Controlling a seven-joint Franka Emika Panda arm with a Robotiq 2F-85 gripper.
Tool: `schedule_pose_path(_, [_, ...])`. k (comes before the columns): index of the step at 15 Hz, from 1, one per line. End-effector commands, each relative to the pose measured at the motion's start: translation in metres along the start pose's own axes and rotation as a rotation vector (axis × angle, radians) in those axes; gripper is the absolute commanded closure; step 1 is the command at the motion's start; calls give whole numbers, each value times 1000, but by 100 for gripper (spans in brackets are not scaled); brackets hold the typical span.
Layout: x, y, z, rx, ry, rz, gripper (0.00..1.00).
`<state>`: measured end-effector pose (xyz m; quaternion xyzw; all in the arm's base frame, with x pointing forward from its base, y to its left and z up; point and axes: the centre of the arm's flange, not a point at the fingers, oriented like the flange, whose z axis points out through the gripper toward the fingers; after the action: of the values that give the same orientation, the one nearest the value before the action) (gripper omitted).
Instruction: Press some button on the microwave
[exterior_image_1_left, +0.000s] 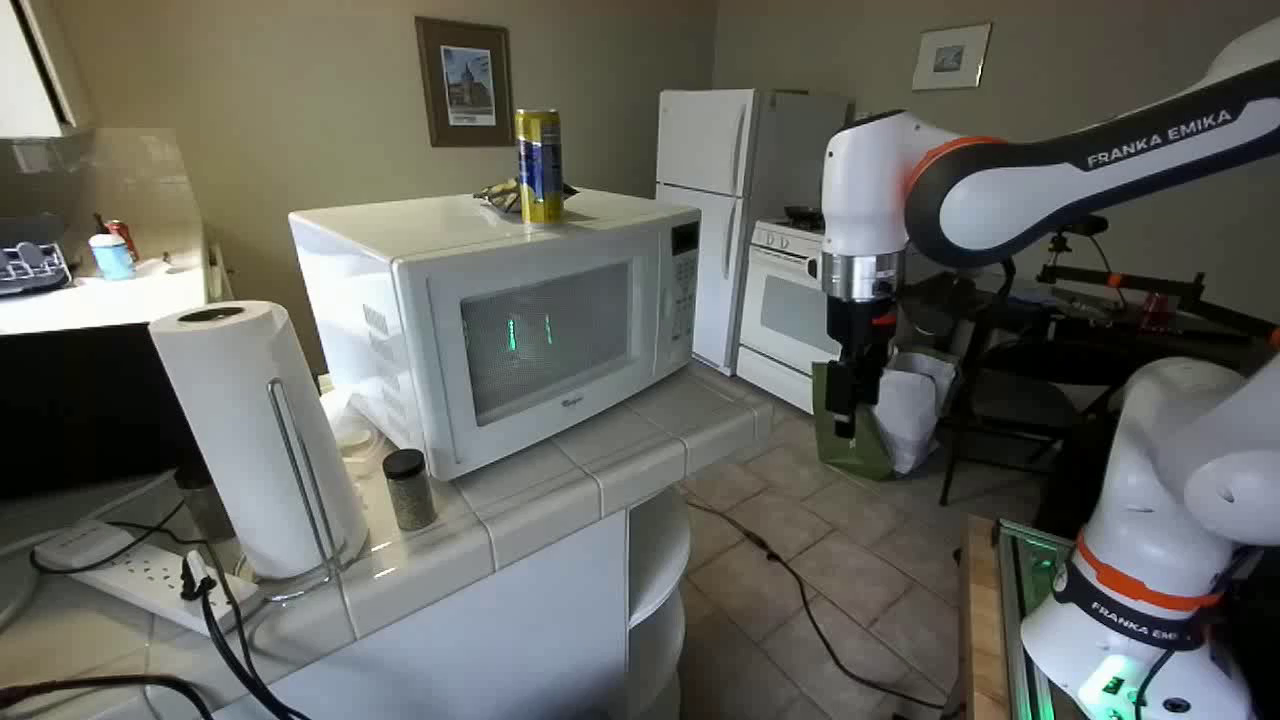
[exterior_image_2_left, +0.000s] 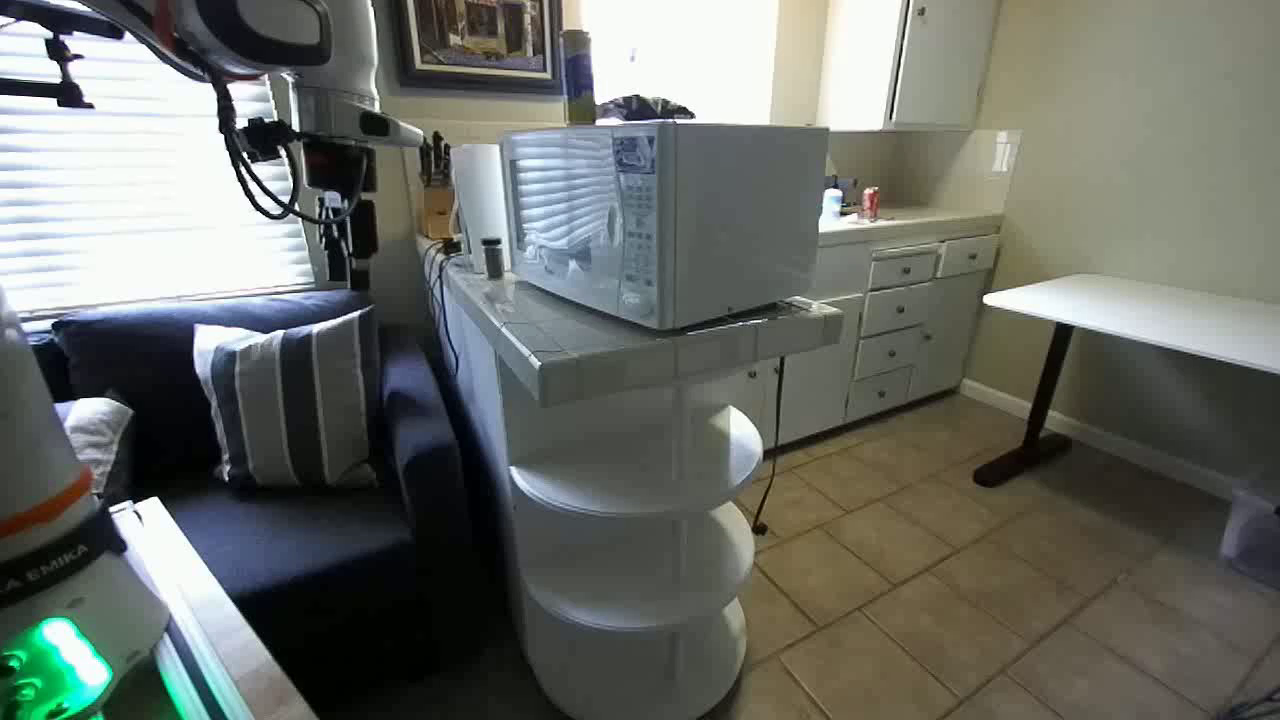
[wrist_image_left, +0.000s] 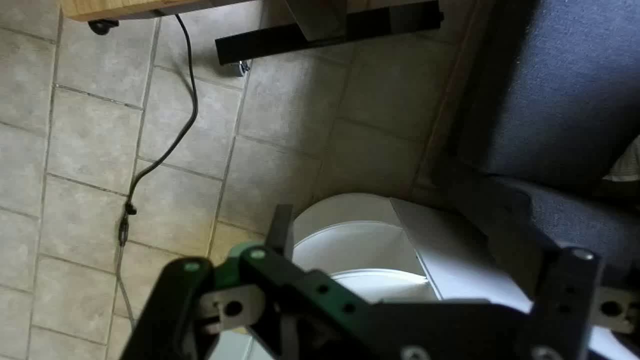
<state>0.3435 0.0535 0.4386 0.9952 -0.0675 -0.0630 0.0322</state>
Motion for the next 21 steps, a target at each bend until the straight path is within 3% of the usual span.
schedule_pose_path(1, [0,0,0,0,0,0,0])
schedule_pose_path(8, [0,0,0,0,0,0,0])
schedule_pose_path(16, [70,72,-9,407,237,170,0])
schedule_pose_path(17, [77,81,-7,429,271,190,0])
schedule_pose_path(18, [83,90,-10,401,324,218,1])
schedule_pose_path(19, [87,96,-11,377,372,228,25])
schedule_pose_path(21, [96,104,-13,286,472,252,31])
